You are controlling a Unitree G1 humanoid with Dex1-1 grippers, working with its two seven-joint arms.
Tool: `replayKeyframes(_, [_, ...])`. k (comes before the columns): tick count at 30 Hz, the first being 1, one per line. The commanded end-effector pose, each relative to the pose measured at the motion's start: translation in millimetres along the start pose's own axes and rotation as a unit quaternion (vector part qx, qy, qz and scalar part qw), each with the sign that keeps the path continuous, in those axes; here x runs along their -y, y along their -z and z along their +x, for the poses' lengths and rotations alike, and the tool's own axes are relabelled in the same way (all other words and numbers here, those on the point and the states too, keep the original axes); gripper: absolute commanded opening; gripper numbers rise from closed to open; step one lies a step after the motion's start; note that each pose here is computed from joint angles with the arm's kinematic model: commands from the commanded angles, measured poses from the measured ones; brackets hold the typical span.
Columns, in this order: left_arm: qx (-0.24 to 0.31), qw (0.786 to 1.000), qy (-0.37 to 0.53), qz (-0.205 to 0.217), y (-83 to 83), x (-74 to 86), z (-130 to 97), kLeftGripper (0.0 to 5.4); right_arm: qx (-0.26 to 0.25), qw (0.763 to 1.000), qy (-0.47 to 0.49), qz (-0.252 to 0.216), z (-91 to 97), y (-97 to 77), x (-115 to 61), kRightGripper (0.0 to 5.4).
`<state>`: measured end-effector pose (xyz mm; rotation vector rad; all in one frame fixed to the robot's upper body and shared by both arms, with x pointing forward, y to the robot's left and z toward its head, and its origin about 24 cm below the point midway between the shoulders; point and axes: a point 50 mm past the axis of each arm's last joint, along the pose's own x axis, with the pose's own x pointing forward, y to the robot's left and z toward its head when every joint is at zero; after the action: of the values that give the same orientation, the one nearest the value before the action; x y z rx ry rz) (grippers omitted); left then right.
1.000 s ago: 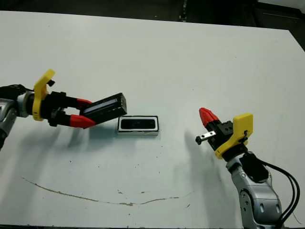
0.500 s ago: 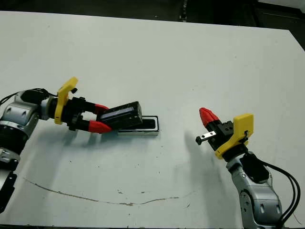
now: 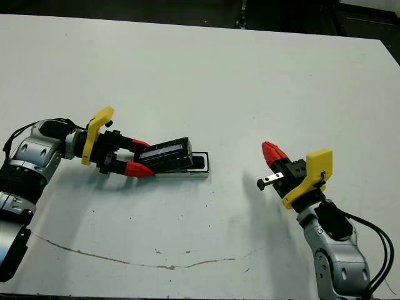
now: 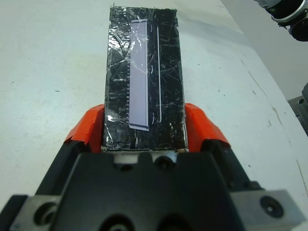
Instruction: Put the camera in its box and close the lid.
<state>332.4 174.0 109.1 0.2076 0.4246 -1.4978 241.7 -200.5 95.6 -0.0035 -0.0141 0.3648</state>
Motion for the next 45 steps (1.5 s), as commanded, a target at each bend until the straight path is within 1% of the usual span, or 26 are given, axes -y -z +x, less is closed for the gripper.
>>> replayKeyframes(1, [-0.006,0.999,0.026,-0.021,13.9,5.1,18.4,3.19,-0.008,1.0,0.009,-0.008,-3.6,2.3,2.6,0.0])
replayKeyframes(6, [0.014,0.999,0.03,-0.021,14.7,6.7,26.8,3.19,-0.01,1.0,0.01,-0.004,-3.8,2.9,2.1,0.0])
replayKeyframes(11, [0.036,0.997,0.046,-0.04,11.3,8.7,35.2,3.19,-0.009,1.0,0.008,-0.002,-3.8,2.9,2.3,0.0])
replayKeyframes(13, [0.049,0.996,0.056,-0.038,10.7,10.1,39.2,3.19,-0.008,1.0,0.007,-0.002,-3.7,2.8,2.3,0.0])
replayKeyframes(15, [0.057,0.996,0.07,-0.027,10.5,11.6,42.9,3.19,-0.006,1.0,0.006,-0.001,-3.7,2.8,2.4,0.0])
replayKeyframes(18, [0.054,0.995,0.073,-0.03,11.8,12.2,45.0,3.19,-0.008,1.0,0.008,-0.001,-3.8,3.0,2.6,0.0])
replayKeyframes(22, [0.051,0.996,0.077,-0.011,12.3,13.3,46.3,3.19,-0.008,1.0,0.007,0.0,-3.8,2.8,2.6,0.0])
replayKeyframes(25, [0.051,0.995,0.08,-0.016,14.6,13.0,47.1,3.19,-0.007,1.0,0.007,-0.001,-3.8,2.3,2.3,0.0])
replayKeyframes(27, [0.044,0.995,0.083,-0.021,16.1,12.6,47.6,3.19,-0.006,1.0,0.008,-0.003,-3.9,2.2,2.2,0.0])
replayKeyframes(33, [0.029,0.996,0.081,-0.011,15.6,12.0,48.4,3.19,-0.008,1.0,0.01,-0.003,-3.9,2.1,2.1,0.0])
replayKeyframes(36, [0.012,0.997,0.078,-0.019,15.9,11.6,49.8,3.19,-0.006,1.0,0.006,0.003,-3.7,2.1,2.2,0.0])
replayKeyframes(39, [0.002,0.998,0.056,0.009,15.1,11.9,51.9,3.19,-0.006,1.0,0.007,-0.003,-3.6,1.8,2.2,0.0])
replayKeyframes(41, [-0.01,0.999,0.022,0.029,14.9,12.1,54.1,3.19,-0.007,1.0,0.008,-0.006,-3.5,1.7,2.2,0.0])
replayKeyframes(45, [-0.048,0.998,-0.025,0.039,13.1,14.2,63.1,3.19,-0.006,1.0,0.008,-0.006,-3.2,0.9,1.6,0.0])
